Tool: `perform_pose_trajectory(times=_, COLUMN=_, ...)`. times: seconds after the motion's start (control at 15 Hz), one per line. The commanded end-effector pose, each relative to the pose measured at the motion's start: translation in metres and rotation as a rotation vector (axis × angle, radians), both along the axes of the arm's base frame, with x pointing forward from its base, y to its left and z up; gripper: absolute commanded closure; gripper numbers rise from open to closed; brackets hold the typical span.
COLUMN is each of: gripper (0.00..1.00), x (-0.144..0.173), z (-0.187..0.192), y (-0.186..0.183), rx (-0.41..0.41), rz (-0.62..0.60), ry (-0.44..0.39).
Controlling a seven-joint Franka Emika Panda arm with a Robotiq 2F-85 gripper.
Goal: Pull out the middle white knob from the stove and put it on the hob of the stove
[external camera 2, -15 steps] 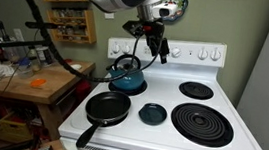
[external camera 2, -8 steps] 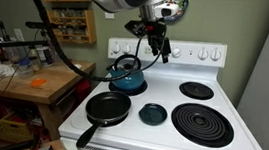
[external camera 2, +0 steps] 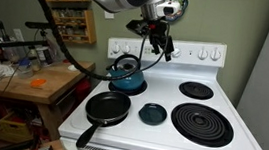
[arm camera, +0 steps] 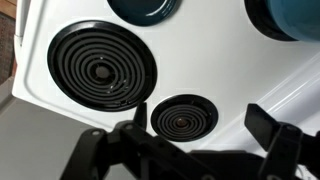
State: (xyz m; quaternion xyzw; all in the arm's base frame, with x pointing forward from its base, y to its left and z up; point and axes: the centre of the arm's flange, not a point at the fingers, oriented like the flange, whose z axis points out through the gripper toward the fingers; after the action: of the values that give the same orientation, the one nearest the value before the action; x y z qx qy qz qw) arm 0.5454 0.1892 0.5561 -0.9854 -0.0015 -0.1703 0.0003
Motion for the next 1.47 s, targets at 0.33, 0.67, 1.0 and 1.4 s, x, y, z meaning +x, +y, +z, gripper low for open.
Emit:
perform_pose_trajectory(times=0.33, gripper=0.0, x=0.083, z=0.007, y=0.019, rx=0.112, rz=0.213, ry=-0.184)
perform_pose_trajectory(times=0.67, gripper=0.0, x=0.087, z=0.002, y=0.027, rx=0.161, rz=0.241, ry=-0.222)
perform_pose_trajectory(times=1.0, gripper=0.0, x=0.086, z=0.005, y=0.027, rx=0.159, rz=0.239, ry=-0.226)
perform_pose_trajectory(times=1.4, gripper=0.0, x=0.127, z=-0.017, y=0.04, rx=0.345, rz=0.311, ry=-0.296)
